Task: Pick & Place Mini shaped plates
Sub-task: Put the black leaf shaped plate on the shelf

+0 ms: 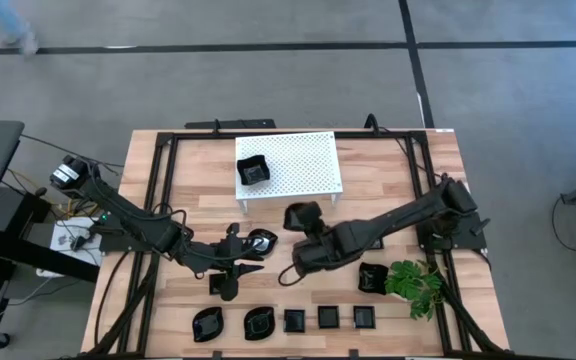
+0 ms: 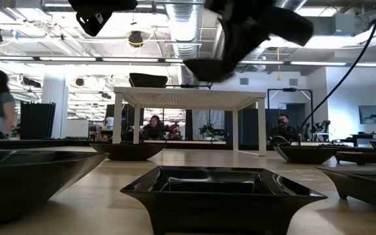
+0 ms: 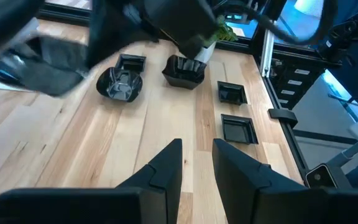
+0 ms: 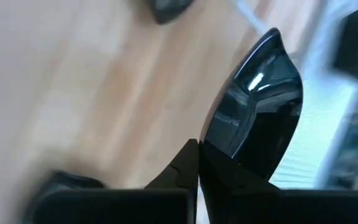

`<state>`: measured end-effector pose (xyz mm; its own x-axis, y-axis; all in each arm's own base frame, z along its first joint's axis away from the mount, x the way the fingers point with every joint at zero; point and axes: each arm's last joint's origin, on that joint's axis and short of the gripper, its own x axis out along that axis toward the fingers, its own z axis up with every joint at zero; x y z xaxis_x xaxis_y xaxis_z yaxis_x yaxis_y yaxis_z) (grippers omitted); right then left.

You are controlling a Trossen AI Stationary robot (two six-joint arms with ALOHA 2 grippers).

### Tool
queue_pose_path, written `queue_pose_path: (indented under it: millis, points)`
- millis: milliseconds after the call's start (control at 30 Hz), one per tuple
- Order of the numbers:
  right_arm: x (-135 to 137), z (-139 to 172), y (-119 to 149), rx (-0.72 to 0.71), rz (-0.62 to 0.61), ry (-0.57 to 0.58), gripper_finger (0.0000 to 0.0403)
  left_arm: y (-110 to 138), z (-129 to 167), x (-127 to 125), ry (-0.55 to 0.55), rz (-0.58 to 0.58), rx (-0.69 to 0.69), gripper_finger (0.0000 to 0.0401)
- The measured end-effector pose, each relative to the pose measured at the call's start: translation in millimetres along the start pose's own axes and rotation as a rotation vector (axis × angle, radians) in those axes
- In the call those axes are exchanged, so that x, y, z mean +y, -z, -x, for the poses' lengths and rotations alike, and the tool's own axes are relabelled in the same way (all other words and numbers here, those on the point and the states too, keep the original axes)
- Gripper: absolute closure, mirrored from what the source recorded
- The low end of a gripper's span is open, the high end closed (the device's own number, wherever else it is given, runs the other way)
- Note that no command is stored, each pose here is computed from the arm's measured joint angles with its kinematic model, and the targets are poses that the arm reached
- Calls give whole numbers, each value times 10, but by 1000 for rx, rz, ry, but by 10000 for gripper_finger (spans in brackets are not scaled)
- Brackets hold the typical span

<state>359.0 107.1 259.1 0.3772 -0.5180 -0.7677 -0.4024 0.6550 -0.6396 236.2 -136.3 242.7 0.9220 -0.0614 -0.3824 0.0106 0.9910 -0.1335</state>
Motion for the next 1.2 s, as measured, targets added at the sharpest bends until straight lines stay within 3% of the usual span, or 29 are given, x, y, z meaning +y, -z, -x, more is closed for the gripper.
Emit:
queue_pose_path:
  millis: [133, 300, 533, 700, 933, 1200]
  points:
    - [-260, -120, 71, 34, 79, 8, 401, 0, 0, 0, 0, 0, 0, 311]
    - [-633, -405, 322, 138, 48, -6, 401, 0, 0, 0, 0, 0, 0, 311]
    - [-1100, -750, 634, 170, -8, -18, 401, 0, 0, 0, 0, 0, 0, 311]
    - [-1221, -859, 714, 68, -35, -122, 402, 0, 0, 0, 0, 0, 0, 311]
    - [-1306, -879, 656, -5, -34, -60, 399, 0, 0, 0, 0, 0, 0, 311]
    - [-1288, -874, 663, 6, -26, -71, 352, 0, 0, 0, 0, 0, 0, 311]
